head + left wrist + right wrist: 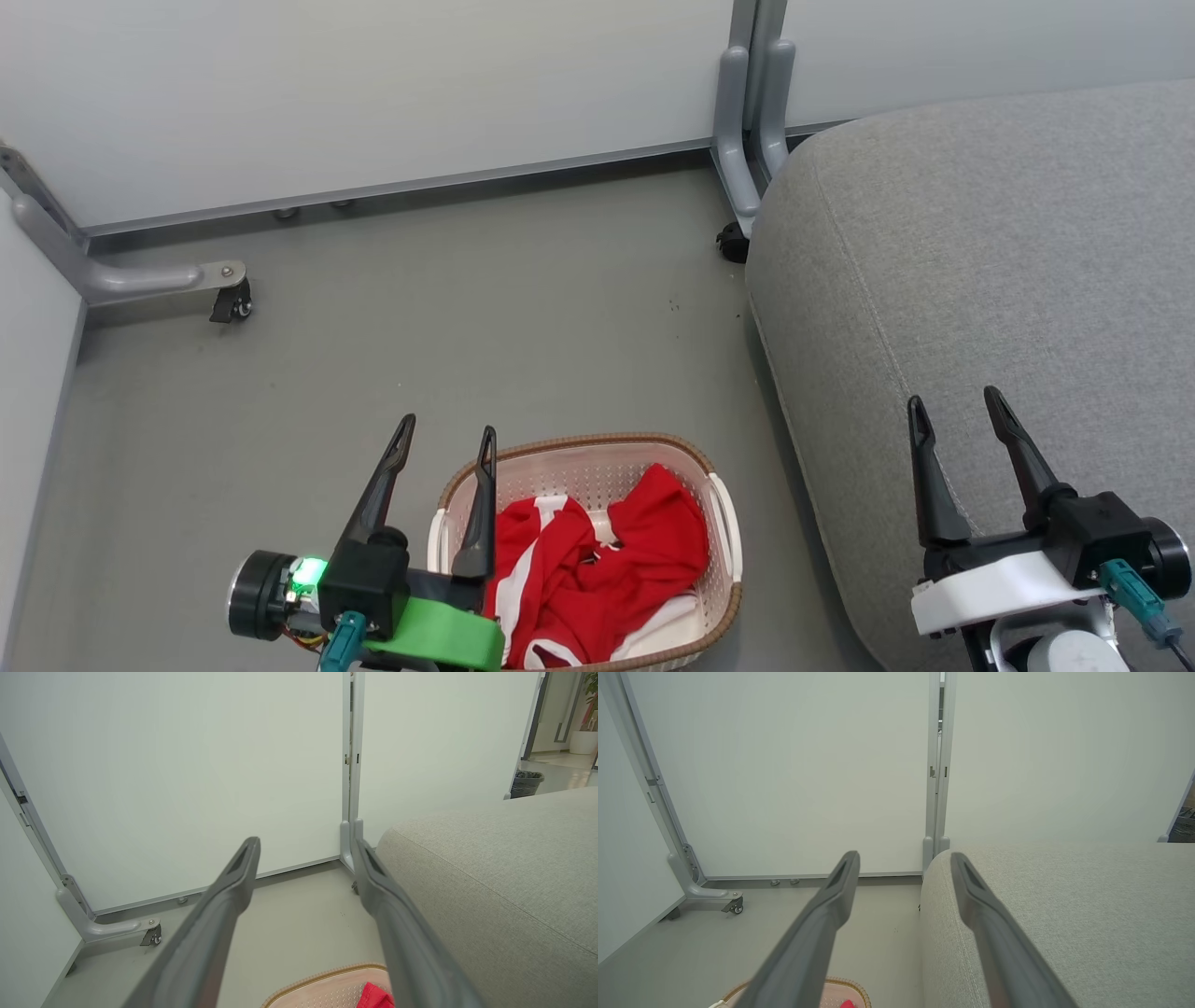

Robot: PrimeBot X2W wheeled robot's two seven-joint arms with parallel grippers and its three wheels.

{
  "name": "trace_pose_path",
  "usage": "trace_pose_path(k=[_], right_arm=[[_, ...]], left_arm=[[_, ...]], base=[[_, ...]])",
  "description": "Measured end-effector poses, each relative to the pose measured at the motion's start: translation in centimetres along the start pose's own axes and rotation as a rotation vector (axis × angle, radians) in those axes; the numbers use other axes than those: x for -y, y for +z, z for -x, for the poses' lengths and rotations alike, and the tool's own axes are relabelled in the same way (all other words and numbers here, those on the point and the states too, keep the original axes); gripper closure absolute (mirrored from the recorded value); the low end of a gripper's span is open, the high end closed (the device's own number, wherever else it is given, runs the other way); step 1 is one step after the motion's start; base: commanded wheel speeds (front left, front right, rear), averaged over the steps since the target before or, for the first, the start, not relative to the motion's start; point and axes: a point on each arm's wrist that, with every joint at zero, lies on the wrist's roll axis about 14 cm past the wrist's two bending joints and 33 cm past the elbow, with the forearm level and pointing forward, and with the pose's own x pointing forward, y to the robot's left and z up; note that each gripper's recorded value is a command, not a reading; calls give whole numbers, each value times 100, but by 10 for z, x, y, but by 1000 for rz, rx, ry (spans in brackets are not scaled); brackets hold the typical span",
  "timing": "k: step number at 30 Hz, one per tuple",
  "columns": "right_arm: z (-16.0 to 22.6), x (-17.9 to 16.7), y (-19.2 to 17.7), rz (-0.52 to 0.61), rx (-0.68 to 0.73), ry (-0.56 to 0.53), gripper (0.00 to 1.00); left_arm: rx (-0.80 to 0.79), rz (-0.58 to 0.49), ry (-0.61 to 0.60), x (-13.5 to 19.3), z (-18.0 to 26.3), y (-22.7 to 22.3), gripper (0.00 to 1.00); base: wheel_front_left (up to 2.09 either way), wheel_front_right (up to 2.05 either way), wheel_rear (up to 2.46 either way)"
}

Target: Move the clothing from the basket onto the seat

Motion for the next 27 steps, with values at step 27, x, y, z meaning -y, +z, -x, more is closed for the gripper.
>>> trace_pose_path(k=[27], right_arm=[[-27, 15, -21, -17, -38, -36, 0]], left_arm=[[-320, 21, -88, 16, -9, -105, 0]], base=[[0, 0, 0]])
